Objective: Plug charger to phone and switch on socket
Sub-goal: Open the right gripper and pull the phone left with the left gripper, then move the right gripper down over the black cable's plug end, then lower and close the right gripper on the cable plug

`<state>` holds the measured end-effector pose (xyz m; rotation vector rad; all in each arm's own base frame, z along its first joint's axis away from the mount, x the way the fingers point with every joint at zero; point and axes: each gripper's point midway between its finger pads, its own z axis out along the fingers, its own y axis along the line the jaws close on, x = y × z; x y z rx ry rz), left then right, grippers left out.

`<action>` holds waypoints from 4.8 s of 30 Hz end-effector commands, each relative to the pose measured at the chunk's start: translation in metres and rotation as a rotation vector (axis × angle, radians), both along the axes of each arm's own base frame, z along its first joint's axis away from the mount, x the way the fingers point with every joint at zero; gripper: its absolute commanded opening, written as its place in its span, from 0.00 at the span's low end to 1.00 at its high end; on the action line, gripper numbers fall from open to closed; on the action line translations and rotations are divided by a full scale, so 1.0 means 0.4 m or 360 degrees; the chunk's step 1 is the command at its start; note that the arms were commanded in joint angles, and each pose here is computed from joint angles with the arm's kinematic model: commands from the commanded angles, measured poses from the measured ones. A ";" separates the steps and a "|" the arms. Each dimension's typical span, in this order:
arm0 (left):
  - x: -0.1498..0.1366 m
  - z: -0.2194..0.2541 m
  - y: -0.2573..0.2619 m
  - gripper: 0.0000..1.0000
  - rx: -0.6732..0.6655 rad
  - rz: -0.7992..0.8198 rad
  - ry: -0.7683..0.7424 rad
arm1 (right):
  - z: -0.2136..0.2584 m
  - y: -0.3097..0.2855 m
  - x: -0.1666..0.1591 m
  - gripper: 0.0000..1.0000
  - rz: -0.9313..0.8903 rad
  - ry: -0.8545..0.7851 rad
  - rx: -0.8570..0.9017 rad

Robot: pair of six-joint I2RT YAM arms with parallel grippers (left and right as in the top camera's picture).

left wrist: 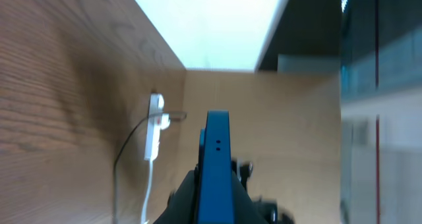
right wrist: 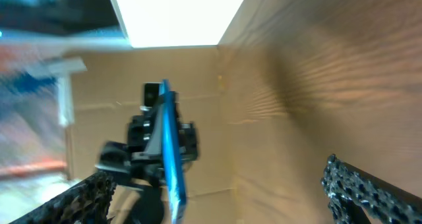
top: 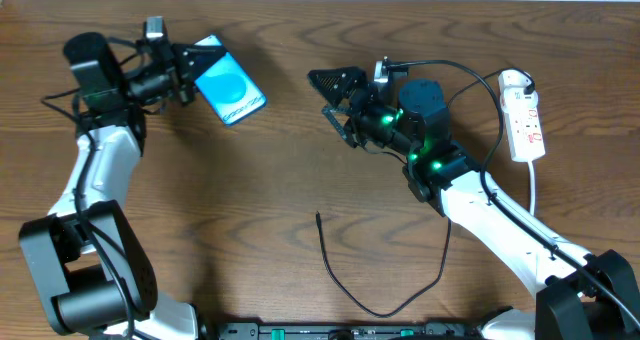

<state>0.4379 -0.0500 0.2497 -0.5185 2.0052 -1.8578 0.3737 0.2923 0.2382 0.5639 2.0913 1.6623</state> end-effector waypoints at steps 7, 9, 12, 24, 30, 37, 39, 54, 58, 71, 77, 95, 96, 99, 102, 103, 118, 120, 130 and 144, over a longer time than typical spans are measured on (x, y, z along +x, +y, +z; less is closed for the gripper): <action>-0.074 0.044 0.054 0.07 0.0116 -0.0185 -0.0439 | -0.053 -0.009 -0.013 0.99 0.0154 -0.0347 -0.0435; -0.076 0.036 0.069 0.07 0.0125 -0.0159 -0.0446 | -0.067 -0.005 -0.022 0.99 0.0186 -0.0353 -0.0480; -0.078 0.025 0.095 0.07 0.0122 -0.0117 -0.0425 | -0.090 -0.001 -0.037 0.99 0.0233 -0.0365 -0.0557; -0.080 0.015 0.139 0.07 0.0129 -0.0047 -0.0416 | -0.288 -0.043 -0.146 0.99 0.0412 -0.0214 -0.1212; -0.080 0.015 0.139 0.07 0.0132 -0.0047 -0.0422 | -0.395 -0.140 -0.238 0.99 0.0546 -0.0021 -0.1671; -0.080 0.015 0.139 0.07 0.0134 -0.0048 -0.0426 | -0.400 -0.125 -0.268 0.99 0.0628 0.0018 -0.1620; -0.080 0.015 0.139 0.08 0.0134 -0.0048 -0.0425 | -0.397 -0.120 -0.264 0.99 0.0621 0.0007 -0.1606; -0.079 0.014 0.140 0.07 0.0170 -0.0046 -0.0486 | -0.410 -0.019 -0.372 0.99 0.0782 -0.0130 -0.1709; -0.077 0.011 0.141 0.08 0.0195 -0.0047 -0.0527 | -0.417 -0.013 -0.388 0.99 0.0811 -0.0104 -0.1698; -0.072 0.007 0.169 0.08 0.0224 0.0015 -0.0538 | -0.495 0.004 -0.431 0.97 0.0969 0.0094 -0.1810; -0.072 0.008 0.172 0.07 0.0224 0.0018 -0.0538 | -0.524 0.015 -0.419 0.91 0.1019 0.0212 -0.1923; -0.072 0.007 0.172 0.07 0.0225 0.0019 -0.0538 | -0.544 0.016 -0.412 0.48 0.1009 0.0328 -0.1992; -0.072 0.007 0.172 0.07 0.0225 0.0019 -0.0538 | -0.545 0.015 -0.412 0.47 0.1006 0.0333 -0.1994; -0.072 0.007 0.172 0.07 0.0225 0.0019 -0.0538 | -0.557 0.013 -0.414 0.47 0.1010 0.0354 -0.2002; -0.072 0.007 0.172 0.07 0.0225 0.0019 -0.0538 | -0.560 0.013 -0.416 0.47 0.1011 0.0369 -0.1997; -0.072 0.007 0.172 0.07 0.0224 0.0018 -0.0538 | -0.560 0.013 -0.416 0.47 0.1008 0.0371 -0.1997; -0.072 0.007 0.172 0.08 0.0225 0.0019 -0.0539 | -0.579 0.014 -0.416 0.47 0.1031 0.0423 -0.2039; -0.072 0.007 0.175 0.07 0.0226 0.0024 -0.0538 | -0.585 0.015 -0.415 0.46 0.1042 0.0447 -0.2058; -0.076 0.008 0.199 0.08 0.0226 0.0051 -0.0536 | -0.592 0.025 -0.411 0.44 0.1060 0.0475 -0.2083; -0.076 0.008 0.199 0.07 0.0227 0.0053 -0.0537 | -0.592 0.028 -0.407 0.27 0.1046 0.0489 -0.2058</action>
